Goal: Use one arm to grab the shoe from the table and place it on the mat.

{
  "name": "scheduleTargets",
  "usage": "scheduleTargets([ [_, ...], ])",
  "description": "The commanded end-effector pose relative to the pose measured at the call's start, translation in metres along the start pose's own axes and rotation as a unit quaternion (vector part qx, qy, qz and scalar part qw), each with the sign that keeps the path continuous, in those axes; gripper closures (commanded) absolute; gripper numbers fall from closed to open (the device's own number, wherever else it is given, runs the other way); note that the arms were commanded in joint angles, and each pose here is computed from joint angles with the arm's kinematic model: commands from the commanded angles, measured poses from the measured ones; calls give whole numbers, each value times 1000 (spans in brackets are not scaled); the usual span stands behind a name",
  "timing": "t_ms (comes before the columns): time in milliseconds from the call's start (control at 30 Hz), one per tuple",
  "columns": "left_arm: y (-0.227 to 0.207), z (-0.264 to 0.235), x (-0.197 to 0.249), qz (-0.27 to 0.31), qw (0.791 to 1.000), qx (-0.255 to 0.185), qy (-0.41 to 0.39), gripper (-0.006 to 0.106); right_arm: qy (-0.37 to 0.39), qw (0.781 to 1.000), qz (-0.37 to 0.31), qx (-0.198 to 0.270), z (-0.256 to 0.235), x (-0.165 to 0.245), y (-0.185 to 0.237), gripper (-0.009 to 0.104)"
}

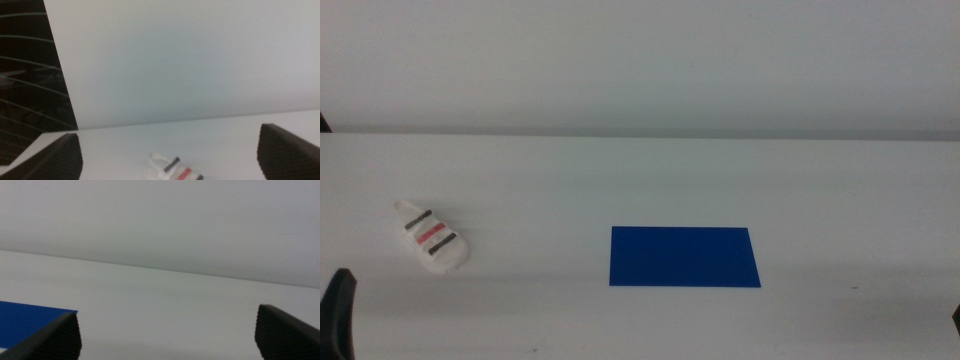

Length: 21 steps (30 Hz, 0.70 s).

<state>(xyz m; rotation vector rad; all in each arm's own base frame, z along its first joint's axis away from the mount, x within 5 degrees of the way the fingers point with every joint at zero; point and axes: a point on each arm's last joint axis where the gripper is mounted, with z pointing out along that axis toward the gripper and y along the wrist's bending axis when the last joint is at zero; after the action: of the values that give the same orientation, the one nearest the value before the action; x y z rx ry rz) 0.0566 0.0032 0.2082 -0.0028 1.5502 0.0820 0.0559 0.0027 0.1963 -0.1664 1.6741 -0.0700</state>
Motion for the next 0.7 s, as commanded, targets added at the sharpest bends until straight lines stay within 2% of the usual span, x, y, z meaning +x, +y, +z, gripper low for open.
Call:
scheduleTargets([
  [0,1,-1,-12,-6,1000,-1,11,7,-1,1000,-1,0,0,12,2,2],
  [133,0,13,-66,-30,985,27,170,7,-1,1000,-1,0,0,12,2,2],
  [233,-2,35,-120,-62,950,34,305,7,-1,1000,-1,0,0,12,2,2],
  [300,-1,60,-142,-99,913,8,395,7,-1,1000,-1,0,0,12,2,2],
  [400,-3,104,-149,-148,850,-43,503,7,-1,1000,-1,0,0,12,2,2],
  [467,-6,129,-150,-185,817,-70,541,7,-1,1000,-1,0,0,12,2,2],
  [567,-15,179,-134,-208,785,-92,576,7,-1,1000,-1,0,0,12,2,2],
  [667,-20,214,-114,-246,741,-140,609,7,-1,1000,-1,0,0,12,2,2],
])
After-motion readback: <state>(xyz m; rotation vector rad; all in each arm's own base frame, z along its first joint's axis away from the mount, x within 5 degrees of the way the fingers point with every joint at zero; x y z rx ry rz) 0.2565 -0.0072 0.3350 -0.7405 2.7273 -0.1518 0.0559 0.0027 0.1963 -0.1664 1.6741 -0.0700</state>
